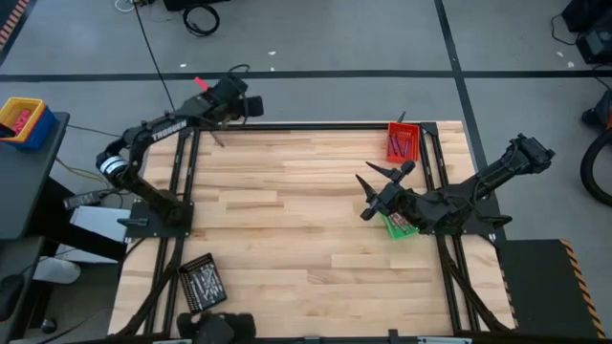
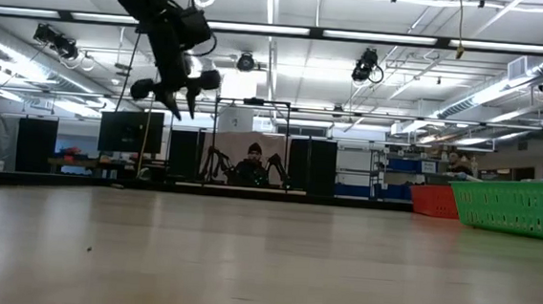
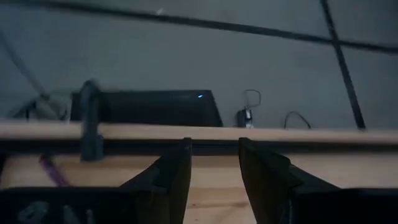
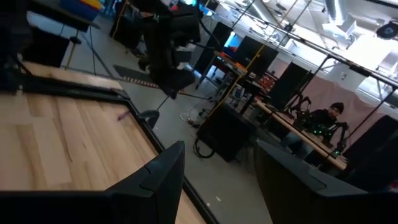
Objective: Sort crayons
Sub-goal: Put the purple crayon into the red bin
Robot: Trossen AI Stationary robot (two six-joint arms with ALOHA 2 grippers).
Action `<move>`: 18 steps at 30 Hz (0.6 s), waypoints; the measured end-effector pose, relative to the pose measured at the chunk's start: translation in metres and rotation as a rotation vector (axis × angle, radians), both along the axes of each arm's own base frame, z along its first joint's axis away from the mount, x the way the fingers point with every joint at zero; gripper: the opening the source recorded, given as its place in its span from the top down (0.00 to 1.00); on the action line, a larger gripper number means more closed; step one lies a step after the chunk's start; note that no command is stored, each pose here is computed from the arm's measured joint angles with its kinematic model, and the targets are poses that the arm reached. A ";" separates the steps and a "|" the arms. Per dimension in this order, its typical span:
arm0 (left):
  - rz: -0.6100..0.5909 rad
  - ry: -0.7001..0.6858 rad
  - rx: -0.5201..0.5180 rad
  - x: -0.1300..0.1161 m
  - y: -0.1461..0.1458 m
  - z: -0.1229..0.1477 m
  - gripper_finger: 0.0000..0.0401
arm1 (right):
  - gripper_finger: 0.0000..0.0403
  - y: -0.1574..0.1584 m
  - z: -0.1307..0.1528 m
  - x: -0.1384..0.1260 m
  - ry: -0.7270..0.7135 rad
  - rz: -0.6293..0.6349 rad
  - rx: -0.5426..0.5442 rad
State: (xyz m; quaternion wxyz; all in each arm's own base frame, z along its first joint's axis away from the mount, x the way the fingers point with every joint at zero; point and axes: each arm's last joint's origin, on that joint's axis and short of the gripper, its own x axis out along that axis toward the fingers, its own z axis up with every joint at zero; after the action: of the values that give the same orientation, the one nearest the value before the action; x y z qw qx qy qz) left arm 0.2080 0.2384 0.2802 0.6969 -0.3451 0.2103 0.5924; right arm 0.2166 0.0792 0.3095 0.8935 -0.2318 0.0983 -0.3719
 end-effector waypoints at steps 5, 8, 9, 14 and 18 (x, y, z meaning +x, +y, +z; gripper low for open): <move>0.174 0.032 -0.169 -0.012 0.019 -0.033 0.64 | 0.52 -0.004 -0.005 0.002 0.055 -0.012 -0.026; 0.273 0.082 -0.263 -0.016 0.030 -0.061 0.64 | 0.52 -0.007 -0.005 0.003 0.053 -0.018 -0.022; 0.307 0.098 -0.280 -0.017 0.033 -0.069 0.64 | 0.52 -0.007 -0.005 0.003 0.049 -0.014 -0.017; 0.460 0.124 -0.319 -0.019 0.042 -0.096 0.64 | 0.52 -0.007 -0.005 0.003 0.038 -0.002 -0.006; 0.554 0.175 -0.322 -0.014 0.036 -0.107 0.64 | 0.52 -0.007 -0.005 0.003 0.024 -0.002 0.008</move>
State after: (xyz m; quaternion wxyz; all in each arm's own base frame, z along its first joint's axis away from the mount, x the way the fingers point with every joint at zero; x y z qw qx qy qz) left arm 0.1943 0.2740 0.1729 0.4252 -0.4428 0.2584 0.7459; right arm 0.2200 0.0719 0.3042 0.8927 -0.2325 0.1110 -0.3697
